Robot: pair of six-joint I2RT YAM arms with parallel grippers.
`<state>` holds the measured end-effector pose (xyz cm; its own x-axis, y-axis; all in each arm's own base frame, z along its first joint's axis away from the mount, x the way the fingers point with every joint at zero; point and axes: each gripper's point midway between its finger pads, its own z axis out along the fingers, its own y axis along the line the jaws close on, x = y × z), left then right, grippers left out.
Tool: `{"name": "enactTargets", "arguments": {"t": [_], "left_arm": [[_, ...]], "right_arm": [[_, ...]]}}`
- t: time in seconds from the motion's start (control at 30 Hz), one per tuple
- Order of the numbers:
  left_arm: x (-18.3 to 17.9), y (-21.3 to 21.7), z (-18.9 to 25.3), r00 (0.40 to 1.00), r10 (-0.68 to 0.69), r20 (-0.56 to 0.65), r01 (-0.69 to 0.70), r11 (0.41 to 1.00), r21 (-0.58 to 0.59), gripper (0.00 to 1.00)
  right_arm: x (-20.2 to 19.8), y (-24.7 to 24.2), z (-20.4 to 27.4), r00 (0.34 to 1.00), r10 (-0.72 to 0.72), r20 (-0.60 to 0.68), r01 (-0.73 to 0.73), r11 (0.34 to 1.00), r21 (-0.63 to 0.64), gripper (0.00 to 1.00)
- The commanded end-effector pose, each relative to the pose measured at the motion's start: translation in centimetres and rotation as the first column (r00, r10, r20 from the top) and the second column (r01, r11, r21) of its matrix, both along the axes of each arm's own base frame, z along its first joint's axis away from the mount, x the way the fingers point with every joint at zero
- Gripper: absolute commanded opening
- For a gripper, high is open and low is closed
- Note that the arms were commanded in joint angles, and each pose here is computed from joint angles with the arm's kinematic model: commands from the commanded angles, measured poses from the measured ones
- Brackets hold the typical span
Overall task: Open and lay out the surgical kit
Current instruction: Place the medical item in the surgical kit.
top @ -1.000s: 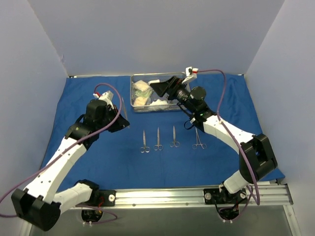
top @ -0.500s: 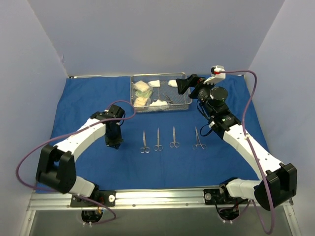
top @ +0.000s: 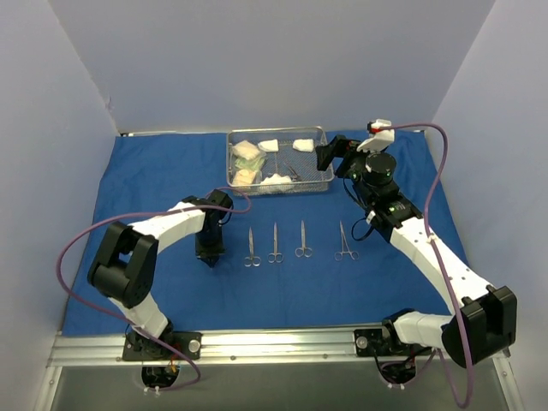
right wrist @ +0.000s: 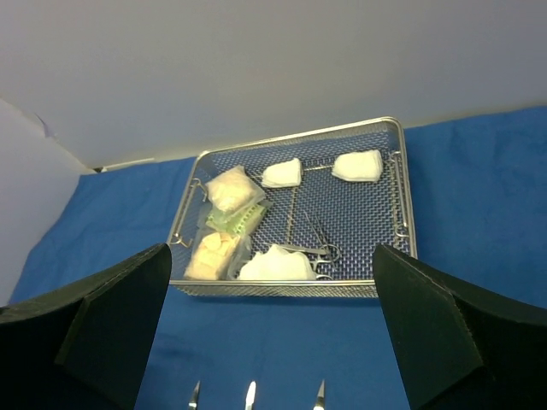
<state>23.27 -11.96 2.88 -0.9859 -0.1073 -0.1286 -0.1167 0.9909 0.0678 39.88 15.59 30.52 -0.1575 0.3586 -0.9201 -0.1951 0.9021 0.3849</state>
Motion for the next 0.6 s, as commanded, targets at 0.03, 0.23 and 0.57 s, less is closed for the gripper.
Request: {"name": "enactTargets", "arguments": {"t": [0.03, 0.23, 0.57], "left_arm": [[1.1, -1.1, -0.2, 0.999, -0.041, 0.03, 0.041, 0.999, 0.007, 0.02], [0.7, -1.1, -0.6, 1.0, -0.023, 0.019, 0.023, 1.0, 0.001, 0.02], [-0.2, -0.8, -1.4, 0.999, -0.017, -0.037, 0.018, 1.0, 0.023, 0.23]], "right_arm": [[0.5, -0.9, 0.8, 0.999, -0.028, 0.015, 0.029, 0.999, -0.018, 1.0], [0.9, -0.9, 0.6, 1.0, -0.022, 0.008, 0.022, 1.0, -0.02, 1.0], [0.9, -2.5, 0.6, 0.998, -0.071, 0.002, 0.071, 0.997, -0.033, 1.0]]}}
